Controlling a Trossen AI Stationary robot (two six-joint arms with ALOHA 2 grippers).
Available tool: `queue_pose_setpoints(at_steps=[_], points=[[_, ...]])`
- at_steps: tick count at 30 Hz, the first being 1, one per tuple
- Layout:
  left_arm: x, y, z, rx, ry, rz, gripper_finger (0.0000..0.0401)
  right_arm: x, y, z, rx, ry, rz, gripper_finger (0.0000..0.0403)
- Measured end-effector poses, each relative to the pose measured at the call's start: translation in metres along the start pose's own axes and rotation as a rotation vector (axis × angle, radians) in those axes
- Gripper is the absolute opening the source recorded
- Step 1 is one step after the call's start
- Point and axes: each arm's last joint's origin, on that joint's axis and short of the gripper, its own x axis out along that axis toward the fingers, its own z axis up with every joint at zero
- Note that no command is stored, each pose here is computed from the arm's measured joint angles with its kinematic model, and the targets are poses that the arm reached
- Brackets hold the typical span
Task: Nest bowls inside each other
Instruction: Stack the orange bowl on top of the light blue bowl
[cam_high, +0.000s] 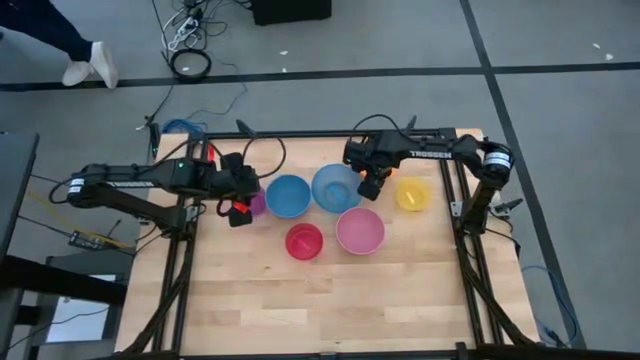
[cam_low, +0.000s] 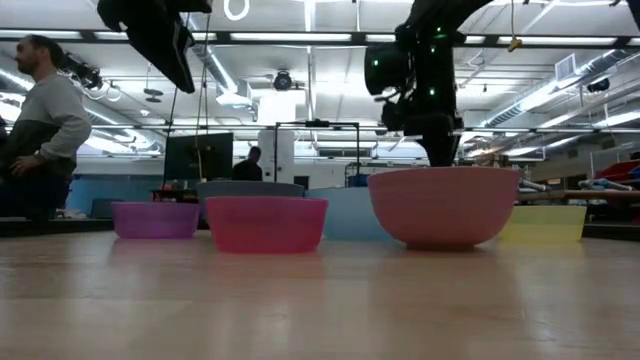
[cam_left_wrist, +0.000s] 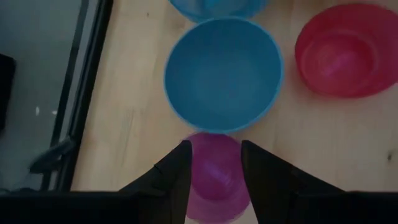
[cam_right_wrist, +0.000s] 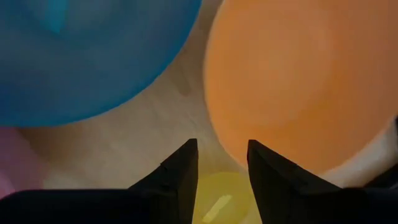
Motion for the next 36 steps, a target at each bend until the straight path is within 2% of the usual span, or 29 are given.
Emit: queue_pose_setpoints(at_steps=[4,16,19,22,29,33,36], points=[[-0.008,0.003,-0.006,-0.029,-0.019,-0.002,0.0147,0.017,0.003,-0.001,-0.008,0.010,0.003,0.0125],[-0.019,0.007,-0.009,-0.058,-0.088,-0.007,0.0147,0.055,-0.005,0.000,0.027,-0.104,0.021,0.0116],[-0.019,0.007,-0.009,-0.058,-0.088,-0.007,0.0147,0.056,-0.007,-0.003,0.026,-0.076,0.011,0.0080],[-0.019,0.007,-0.009,-0.059,-0.089,-0.002,0.0147,0.055,-0.008,-0.006,0.007,-0.054,0.004,0.0019],[-0.019,0.007,-0.007,-0.066,-0.107,0.003,0.0147,0.040,-0.014,-0.013,0.016,-0.071,-0.049,0.0003],[-0.019,0.007,-0.006,-0.068,-0.115,0.005,0.0147,0.015,-0.022,-0.019,0.039,-0.169,-0.083,0.0001],[-0.020,0.008,-0.005,-0.073,-0.125,0.020,0.0147,-0.012,-0.025,-0.026,0.071,-0.298,-0.029,0.0001]])
